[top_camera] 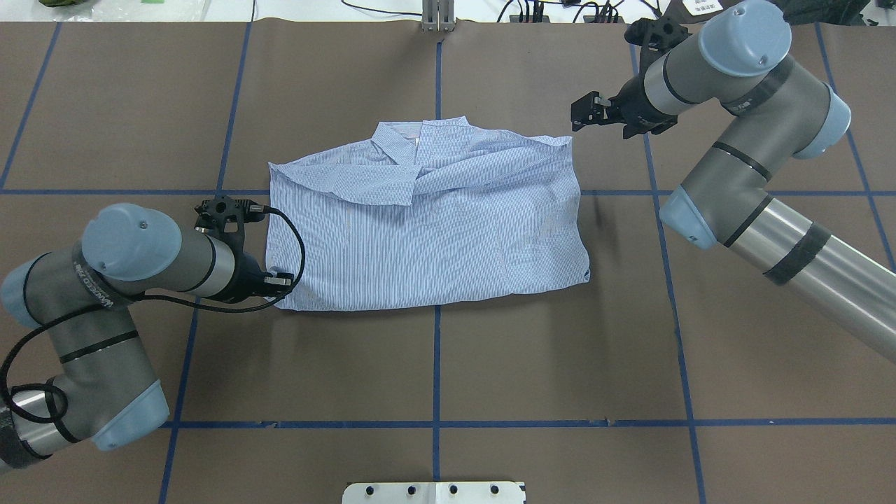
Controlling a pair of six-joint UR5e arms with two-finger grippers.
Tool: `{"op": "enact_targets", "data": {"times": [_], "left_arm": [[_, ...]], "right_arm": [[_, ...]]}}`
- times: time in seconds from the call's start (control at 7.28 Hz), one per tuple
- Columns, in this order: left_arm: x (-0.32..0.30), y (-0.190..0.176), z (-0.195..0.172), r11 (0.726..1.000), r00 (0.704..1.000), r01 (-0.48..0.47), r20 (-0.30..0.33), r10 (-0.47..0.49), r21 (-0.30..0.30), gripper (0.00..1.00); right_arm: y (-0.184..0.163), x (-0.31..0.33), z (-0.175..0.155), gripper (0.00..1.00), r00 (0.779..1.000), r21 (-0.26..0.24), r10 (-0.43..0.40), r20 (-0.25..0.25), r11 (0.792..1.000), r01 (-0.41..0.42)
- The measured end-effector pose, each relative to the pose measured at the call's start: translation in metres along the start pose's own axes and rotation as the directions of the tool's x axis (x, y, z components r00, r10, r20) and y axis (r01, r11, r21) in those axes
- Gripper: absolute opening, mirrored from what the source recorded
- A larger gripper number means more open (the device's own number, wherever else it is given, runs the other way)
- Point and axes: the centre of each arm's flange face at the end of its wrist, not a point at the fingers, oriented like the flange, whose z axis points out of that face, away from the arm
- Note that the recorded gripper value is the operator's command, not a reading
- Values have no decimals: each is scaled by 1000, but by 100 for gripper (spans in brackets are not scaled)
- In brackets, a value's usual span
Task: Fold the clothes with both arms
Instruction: 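Grasp the shirt's side edge with the left gripper and drag it farther away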
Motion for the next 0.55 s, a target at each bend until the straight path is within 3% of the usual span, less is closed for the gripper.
{"op": "enact_targets", "data": {"times": [0.55], "left_arm": [[-85, -117, -21, 986, 983, -126, 151, 108, 112, 0]], "right_arm": [[5, -2, 4, 100, 1000, -7, -1, 0, 1000, 1]]}}
